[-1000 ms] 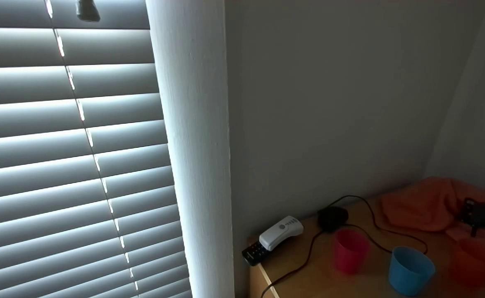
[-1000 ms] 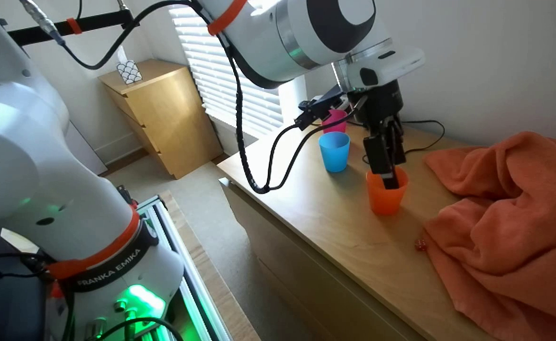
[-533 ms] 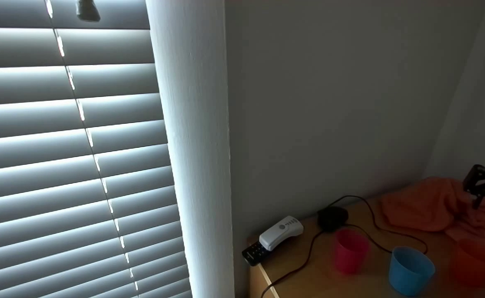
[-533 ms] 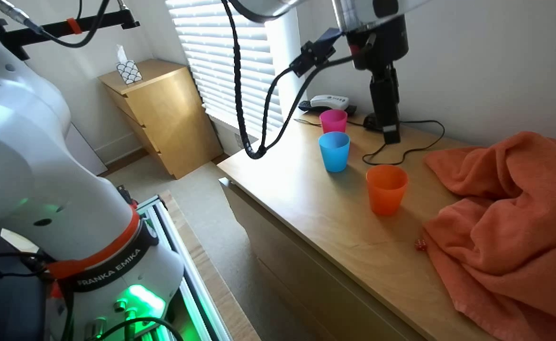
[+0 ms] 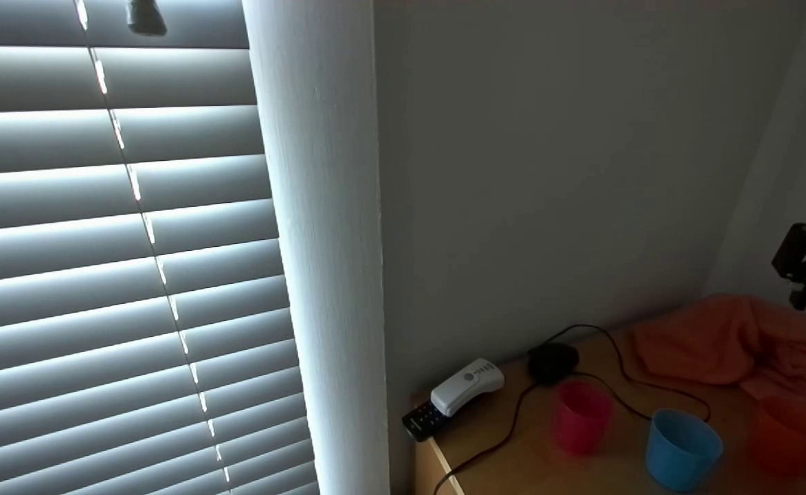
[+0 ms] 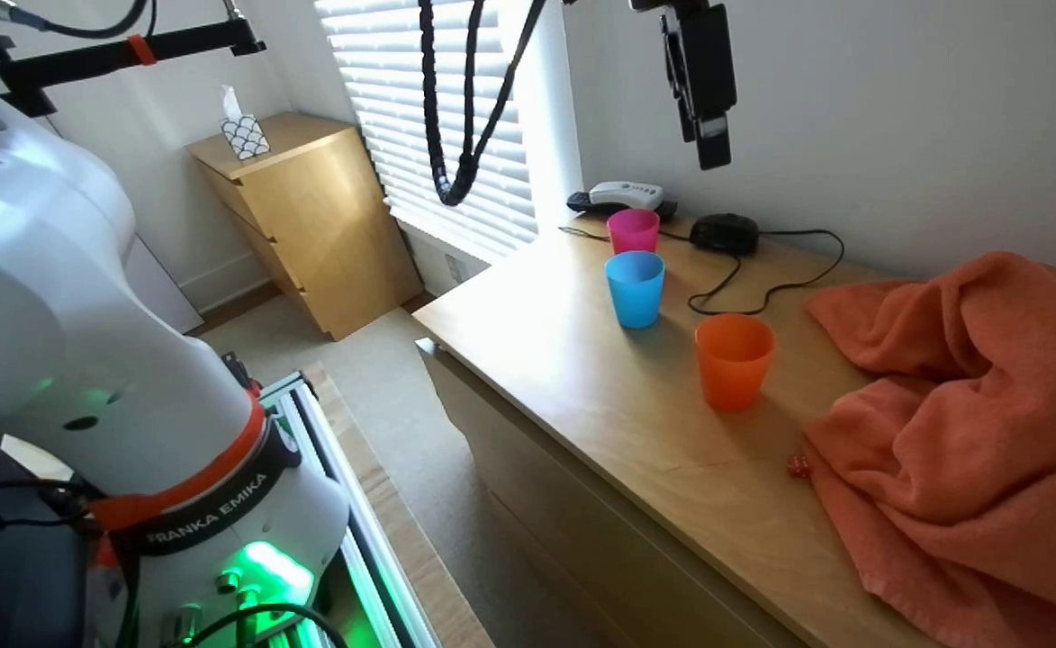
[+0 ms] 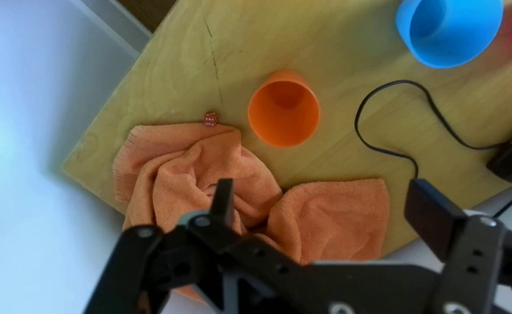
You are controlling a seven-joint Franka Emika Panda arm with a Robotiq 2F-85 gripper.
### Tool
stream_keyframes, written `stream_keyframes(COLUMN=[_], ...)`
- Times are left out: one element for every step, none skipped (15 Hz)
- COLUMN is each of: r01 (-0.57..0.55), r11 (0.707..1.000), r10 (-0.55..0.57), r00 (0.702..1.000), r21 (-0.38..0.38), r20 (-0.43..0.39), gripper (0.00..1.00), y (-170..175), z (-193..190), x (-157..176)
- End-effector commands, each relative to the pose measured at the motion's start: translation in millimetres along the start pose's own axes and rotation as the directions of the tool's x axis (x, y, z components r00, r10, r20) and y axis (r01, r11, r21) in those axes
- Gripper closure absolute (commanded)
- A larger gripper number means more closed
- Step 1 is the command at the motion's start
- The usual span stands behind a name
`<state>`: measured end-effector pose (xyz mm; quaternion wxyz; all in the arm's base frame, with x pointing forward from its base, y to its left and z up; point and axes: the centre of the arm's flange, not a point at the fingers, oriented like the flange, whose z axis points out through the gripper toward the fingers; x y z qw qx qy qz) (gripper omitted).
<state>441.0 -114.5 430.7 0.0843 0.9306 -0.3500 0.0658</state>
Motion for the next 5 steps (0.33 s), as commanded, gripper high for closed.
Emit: stream_keyframes(r01=[0.007,0.011,0.014,0.015,0.016], r11=[1.000,1.000,1.000,1.000,1.000], r10=[-0.007,-0.011,-0.014,-0.015,-0.016], r00=[1.000,1.000,1.000,1.000,1.000], r21=[0.001,0.003,0.004,0.004,0.004], r20=[-0.001,-0.004,-0.005,-0.005,-0.005], gripper=[0.00,0.00,0.00,0.00,0.00], y=[-1.3,-2.1,-2.4,-2.2,-1.7], z=[-5.0,-8.1,-9.5,-9.5,-9.3], x=[-1.7,-2.9,-3.4,-3.3,-3.0])
